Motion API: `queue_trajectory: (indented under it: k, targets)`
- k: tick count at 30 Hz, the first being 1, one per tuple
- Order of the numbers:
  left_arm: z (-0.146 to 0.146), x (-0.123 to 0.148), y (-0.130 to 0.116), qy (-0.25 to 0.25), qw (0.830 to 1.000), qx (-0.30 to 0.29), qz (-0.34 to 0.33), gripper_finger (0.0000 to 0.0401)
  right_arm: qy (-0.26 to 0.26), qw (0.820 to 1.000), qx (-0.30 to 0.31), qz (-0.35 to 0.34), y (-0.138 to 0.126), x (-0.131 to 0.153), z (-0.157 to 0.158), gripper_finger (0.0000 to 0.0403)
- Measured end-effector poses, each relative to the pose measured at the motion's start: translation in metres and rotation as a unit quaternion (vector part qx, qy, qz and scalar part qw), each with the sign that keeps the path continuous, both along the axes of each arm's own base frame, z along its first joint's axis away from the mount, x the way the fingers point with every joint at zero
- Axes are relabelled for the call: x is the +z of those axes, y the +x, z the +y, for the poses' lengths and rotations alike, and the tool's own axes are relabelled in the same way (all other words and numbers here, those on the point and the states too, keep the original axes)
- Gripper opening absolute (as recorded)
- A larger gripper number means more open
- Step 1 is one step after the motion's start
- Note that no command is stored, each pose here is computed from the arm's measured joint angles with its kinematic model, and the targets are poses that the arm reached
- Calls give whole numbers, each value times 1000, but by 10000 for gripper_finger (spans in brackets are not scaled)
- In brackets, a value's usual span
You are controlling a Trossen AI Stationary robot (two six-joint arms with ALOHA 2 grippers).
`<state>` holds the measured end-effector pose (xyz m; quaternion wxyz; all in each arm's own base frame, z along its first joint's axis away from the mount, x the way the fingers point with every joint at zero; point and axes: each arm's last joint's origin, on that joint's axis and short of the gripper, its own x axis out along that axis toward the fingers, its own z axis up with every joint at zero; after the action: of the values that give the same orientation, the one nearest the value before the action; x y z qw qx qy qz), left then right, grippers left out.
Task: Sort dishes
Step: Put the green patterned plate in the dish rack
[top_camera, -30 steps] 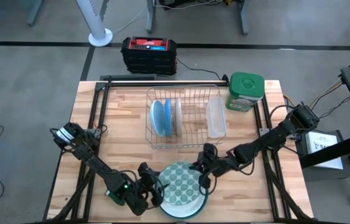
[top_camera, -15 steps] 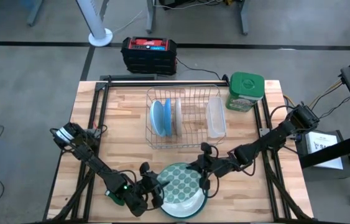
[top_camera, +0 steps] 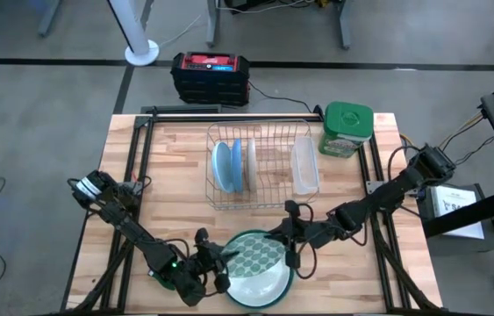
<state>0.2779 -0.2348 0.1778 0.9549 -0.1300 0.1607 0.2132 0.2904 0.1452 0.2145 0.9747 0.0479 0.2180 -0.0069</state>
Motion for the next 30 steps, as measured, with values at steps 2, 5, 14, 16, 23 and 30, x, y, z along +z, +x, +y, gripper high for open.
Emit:
queue_trajectory:
  k: [2, 5, 14, 16, 23, 30]
  targets:
    - [0, 1, 0, 5, 1000, 2, -2, 37, 3, 1000, 3, -3, -2, 4, 0, 29]
    - [0, 2, 0, 15, 1000, 5, -5, 32, 9, 1000, 2, -9, -5, 10, -1, 48]
    - [-16, 27, 4, 136, 990, -23, 13, 27, 44, 997, 60, 9, -11, 15, 2, 105]
    - [-20, 36, 7, 139, 990, -28, 9, 27, 45, 996, 74, 9, -11, 15, 3, 116]
    - [-26, 45, 14, 150, 988, -22, 3, 26, 18, 996, 87, 5, -11, 15, 3, 136]
    - [-34, 53, 23, 169, 985, 8, -16, 38, -52, 993, 108, -4, -10, 19, 4, 44]
